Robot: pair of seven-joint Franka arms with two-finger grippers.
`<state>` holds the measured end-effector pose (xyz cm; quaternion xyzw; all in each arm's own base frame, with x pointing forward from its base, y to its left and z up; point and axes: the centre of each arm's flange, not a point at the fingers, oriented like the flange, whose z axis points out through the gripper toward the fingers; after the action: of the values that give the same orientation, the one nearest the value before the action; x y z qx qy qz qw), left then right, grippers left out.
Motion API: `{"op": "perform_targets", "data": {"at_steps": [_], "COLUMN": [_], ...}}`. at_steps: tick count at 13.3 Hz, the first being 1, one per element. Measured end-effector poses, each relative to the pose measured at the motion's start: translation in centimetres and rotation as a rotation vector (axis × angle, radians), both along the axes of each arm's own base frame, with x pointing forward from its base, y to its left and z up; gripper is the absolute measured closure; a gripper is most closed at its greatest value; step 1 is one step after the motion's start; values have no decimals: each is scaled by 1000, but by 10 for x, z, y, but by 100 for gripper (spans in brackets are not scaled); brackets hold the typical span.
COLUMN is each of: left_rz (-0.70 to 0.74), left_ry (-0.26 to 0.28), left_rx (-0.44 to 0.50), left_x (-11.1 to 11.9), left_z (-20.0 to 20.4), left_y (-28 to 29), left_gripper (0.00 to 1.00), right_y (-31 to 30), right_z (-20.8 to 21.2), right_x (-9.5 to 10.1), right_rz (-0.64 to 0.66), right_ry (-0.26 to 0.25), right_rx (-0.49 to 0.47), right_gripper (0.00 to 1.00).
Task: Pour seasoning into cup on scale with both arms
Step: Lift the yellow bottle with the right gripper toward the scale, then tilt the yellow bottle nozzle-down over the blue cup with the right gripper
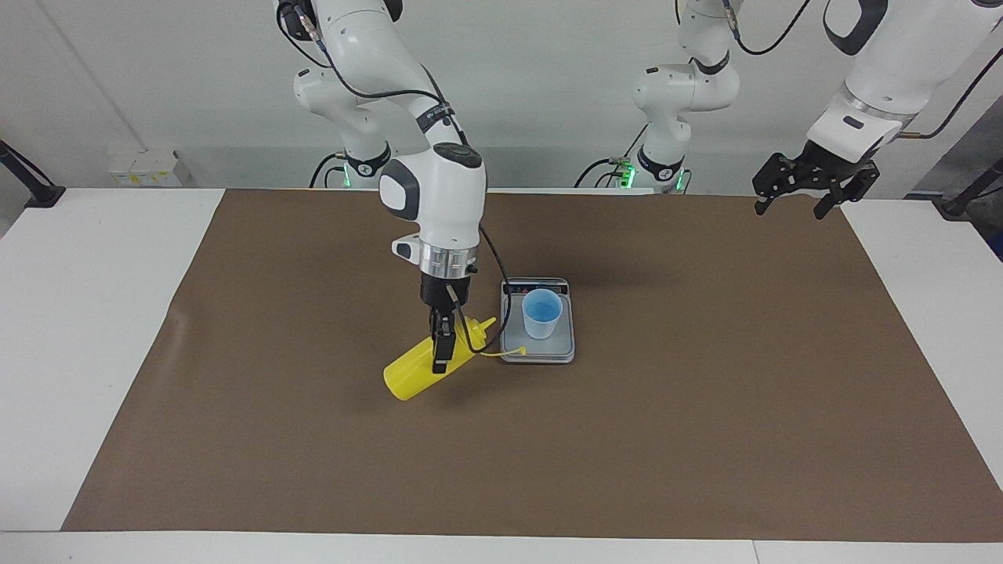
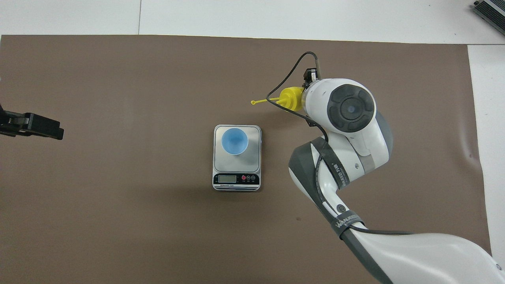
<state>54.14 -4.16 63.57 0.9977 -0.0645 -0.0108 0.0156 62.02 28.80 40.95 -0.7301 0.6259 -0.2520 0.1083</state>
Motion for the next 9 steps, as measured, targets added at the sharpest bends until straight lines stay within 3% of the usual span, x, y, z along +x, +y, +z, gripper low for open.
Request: {"op": "perform_targets", "data": {"at_steps": [4,9], "left_rz": [0,0], "left_ry": [-2,-4], "left_rx": [0,0], "left_x": [0,1], "left_z": [0,0], "left_y": [0,0], "left_gripper": [0,0], "right_y": [41,74], "right_z": [-8,-24], "right_x": [-4,-18], "right_rz": [-4,54], "right_ry": [-66,-170], "right_rx": [-29,-158], "right_gripper": [48,48]}}
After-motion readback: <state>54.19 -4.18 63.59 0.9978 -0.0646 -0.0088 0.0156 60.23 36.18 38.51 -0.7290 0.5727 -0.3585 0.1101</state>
